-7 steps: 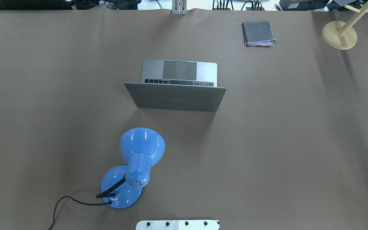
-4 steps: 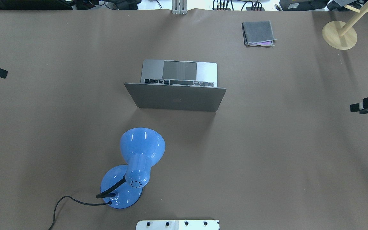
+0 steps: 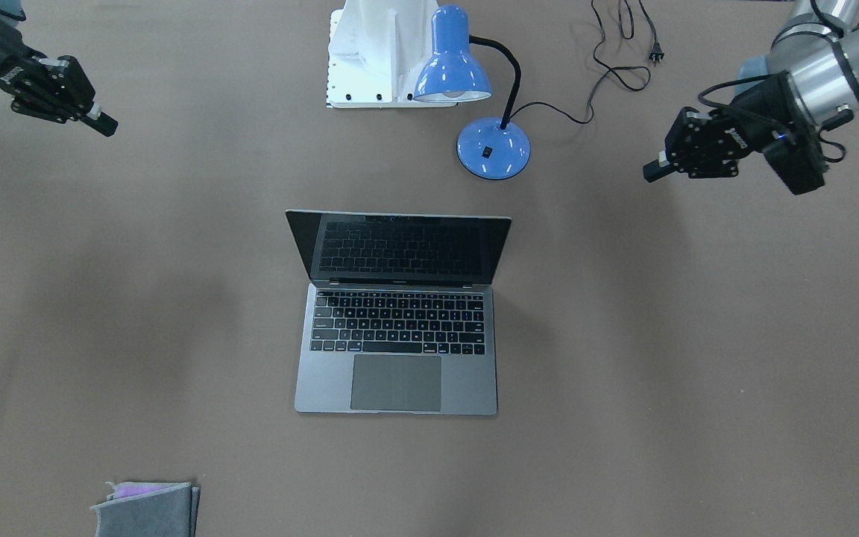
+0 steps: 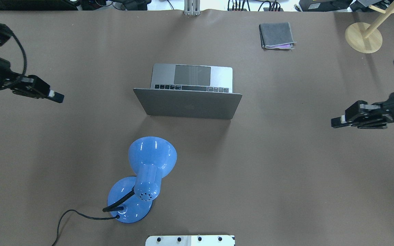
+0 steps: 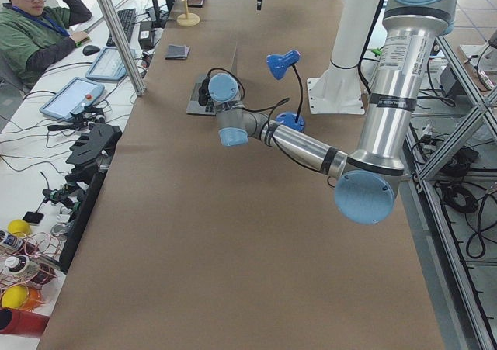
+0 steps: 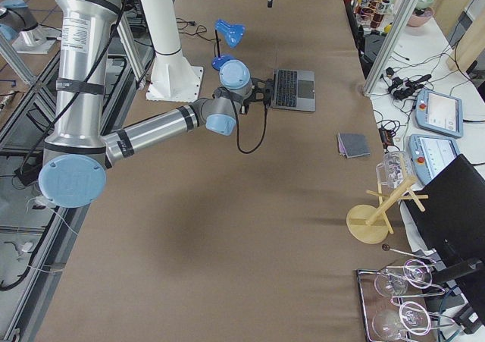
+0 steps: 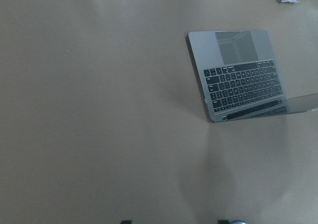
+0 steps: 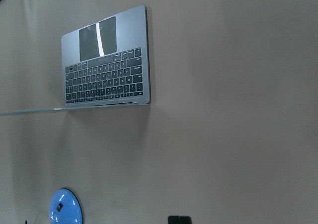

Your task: Close laptop

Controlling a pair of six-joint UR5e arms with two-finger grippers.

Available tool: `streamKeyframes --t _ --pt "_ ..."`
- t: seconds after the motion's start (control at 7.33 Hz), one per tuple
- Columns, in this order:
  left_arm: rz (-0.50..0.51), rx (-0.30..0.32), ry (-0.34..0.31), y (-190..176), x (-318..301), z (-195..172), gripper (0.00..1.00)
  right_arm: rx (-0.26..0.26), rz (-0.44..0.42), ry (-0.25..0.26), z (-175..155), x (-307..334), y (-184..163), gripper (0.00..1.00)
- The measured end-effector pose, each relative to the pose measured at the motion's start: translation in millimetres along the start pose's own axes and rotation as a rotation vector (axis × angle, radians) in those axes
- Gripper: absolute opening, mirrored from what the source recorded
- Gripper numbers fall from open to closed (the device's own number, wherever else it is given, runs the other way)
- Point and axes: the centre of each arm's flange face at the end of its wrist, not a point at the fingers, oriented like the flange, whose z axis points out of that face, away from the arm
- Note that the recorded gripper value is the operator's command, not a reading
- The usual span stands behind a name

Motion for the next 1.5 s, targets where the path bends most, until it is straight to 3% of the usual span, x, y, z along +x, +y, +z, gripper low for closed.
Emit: streamKeyframes --t 0.55,0.95,1.5 --pt "-0.076 -0.021 0.074 7 82 87 0.0 0.077 0.054 -0.038 93 -68 38 0.0" --pt "-0.086 0.006 0.077 2 103 128 0.0 0.12 0.084 0.002 137 -128 41 0.0" --pt "-0.101 0.04 0.052 -19 100 150 0.0 0.169 0.085 0.042 175 -159 22 0.0"
